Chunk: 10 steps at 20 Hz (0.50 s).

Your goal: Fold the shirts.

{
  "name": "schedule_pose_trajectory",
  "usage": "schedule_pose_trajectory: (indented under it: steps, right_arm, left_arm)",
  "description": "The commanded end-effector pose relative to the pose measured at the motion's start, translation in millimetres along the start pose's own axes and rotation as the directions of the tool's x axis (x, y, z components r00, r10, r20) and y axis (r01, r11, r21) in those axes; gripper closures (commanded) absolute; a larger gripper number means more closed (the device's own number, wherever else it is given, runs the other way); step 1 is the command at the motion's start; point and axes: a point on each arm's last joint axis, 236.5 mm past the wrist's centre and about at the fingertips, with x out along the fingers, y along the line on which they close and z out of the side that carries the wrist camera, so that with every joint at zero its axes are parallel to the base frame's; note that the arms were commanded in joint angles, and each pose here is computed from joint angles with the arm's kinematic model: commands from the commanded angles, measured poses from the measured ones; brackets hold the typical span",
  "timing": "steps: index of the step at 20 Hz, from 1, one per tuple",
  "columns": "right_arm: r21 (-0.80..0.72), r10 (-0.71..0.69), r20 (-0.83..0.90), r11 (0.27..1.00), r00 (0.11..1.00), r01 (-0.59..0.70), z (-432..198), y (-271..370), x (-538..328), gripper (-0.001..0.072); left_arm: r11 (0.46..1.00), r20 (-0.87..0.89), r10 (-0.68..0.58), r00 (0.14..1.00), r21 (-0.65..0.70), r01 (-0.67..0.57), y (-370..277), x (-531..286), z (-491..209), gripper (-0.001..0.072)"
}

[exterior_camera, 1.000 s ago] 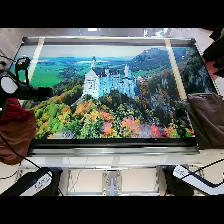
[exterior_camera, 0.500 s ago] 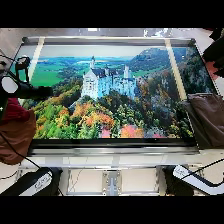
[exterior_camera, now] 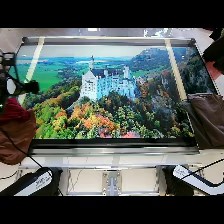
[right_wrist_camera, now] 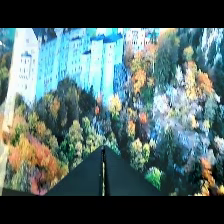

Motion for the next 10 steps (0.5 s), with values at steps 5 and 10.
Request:
schedule_pose_trajectory:
  steps: [5, 10]
  right_arm:
    - [0.013, 0.036, 0.206, 0.999, 0.978, -0.040, 49, 9, -5, 0.0493]
    - [0.003, 0.143, 0.232, 0.989, 0.962, -0.148, 55, 34, -9, 0.0362]
  left_arm:
    - [0.640, -0.158, 0.330, 0.931, -0.687, -0.344, 222, 4, -71, 0.0104]
    - [0.305, -0.204, 0.186, 0.961, -0.918, -0.254, 256, 43, -123, 0.0103]
